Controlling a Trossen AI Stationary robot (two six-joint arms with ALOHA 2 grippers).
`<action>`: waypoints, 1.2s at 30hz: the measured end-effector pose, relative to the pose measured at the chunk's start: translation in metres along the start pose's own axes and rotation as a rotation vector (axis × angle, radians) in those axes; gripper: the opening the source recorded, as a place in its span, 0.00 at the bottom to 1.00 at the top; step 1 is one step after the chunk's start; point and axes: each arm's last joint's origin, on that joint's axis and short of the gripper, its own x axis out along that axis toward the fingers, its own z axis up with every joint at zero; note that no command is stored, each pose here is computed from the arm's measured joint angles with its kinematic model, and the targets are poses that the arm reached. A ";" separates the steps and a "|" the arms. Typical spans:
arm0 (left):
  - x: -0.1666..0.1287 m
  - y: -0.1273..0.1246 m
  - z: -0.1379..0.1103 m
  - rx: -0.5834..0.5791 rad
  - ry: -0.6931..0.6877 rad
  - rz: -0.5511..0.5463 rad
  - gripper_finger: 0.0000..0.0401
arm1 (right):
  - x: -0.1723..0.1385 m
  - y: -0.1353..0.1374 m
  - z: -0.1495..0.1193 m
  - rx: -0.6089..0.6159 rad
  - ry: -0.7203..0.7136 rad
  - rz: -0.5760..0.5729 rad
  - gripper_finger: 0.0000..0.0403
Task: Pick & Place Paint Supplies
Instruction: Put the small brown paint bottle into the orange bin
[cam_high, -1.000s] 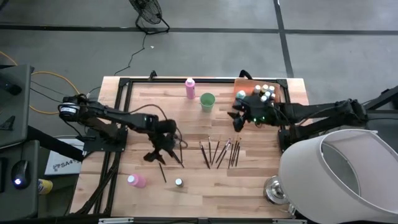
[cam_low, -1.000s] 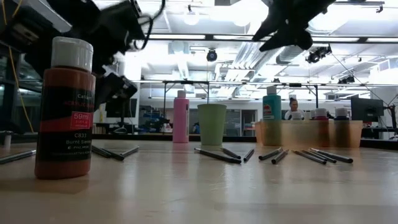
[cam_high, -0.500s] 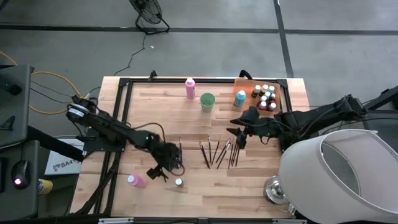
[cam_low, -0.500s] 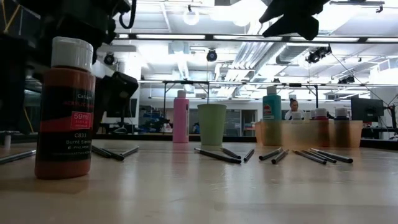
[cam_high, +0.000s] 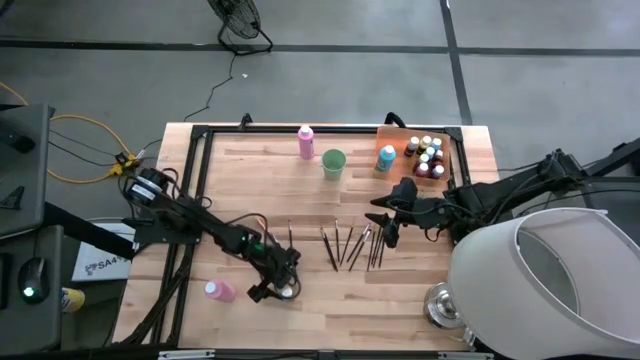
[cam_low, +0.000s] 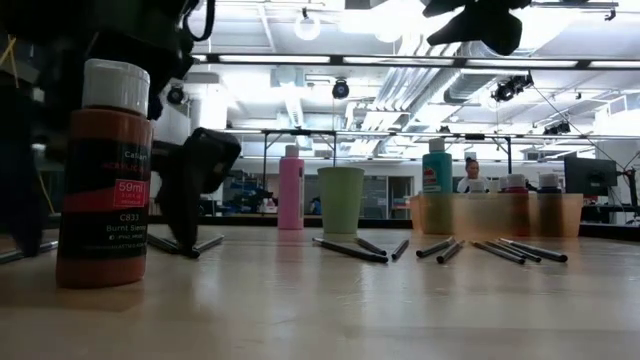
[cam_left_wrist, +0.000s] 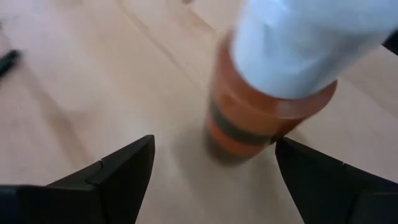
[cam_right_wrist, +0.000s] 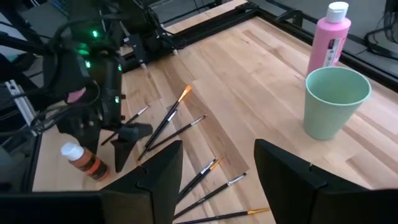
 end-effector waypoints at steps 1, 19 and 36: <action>0.003 0.000 -0.002 0.001 0.000 0.000 0.82 | 0.000 0.001 0.000 -0.001 0.000 0.003 0.48; 0.013 0.000 0.000 -0.112 -0.063 0.017 0.63 | -0.001 0.000 -0.002 0.011 0.015 -0.003 0.48; 0.012 0.006 0.013 -0.417 -0.119 0.118 0.27 | -0.001 0.000 -0.002 0.036 0.012 -0.008 0.48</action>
